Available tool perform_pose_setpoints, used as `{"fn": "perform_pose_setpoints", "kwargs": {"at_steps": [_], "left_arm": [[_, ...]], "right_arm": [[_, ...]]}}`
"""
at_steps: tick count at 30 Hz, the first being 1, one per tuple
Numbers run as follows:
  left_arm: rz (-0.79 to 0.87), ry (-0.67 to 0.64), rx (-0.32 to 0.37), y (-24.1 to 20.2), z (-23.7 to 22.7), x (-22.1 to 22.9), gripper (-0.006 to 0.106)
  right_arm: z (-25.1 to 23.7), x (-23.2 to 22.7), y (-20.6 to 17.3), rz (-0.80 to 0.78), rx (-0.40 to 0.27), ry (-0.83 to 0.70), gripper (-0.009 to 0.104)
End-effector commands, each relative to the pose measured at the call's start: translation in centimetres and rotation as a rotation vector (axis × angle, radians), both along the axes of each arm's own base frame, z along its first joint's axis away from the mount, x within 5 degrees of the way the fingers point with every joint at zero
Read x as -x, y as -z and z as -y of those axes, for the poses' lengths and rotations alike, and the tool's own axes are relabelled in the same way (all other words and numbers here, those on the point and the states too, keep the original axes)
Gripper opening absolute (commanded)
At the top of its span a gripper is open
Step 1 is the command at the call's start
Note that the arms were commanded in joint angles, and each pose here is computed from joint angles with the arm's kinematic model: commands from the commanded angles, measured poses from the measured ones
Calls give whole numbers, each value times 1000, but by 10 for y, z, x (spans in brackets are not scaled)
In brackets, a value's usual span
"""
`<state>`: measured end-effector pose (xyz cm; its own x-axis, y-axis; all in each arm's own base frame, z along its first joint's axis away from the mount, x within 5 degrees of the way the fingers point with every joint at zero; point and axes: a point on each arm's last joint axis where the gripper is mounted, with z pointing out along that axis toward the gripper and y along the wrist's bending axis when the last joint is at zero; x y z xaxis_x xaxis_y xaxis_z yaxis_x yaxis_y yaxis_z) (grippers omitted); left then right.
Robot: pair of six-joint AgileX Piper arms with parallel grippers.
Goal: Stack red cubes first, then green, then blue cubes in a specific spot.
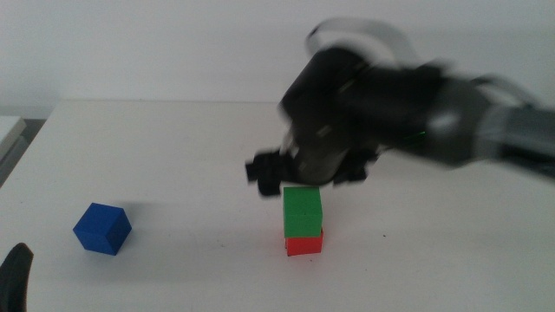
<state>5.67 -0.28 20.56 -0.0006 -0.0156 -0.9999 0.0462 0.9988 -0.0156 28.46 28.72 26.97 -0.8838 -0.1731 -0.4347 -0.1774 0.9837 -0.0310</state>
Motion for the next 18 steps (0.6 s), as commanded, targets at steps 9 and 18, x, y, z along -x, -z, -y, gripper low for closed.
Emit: {"fn": "perform_pose_setpoints", "kwargs": {"at_steps": [9,18], "left_arm": [[15,-2,7,-1,0,0,94],[15,-2,7,-1,0,0,94]], "right_arm": [[118,106,-97,284,-125,-398,80],[211,207,-85,594,-211,-715,86]]}}
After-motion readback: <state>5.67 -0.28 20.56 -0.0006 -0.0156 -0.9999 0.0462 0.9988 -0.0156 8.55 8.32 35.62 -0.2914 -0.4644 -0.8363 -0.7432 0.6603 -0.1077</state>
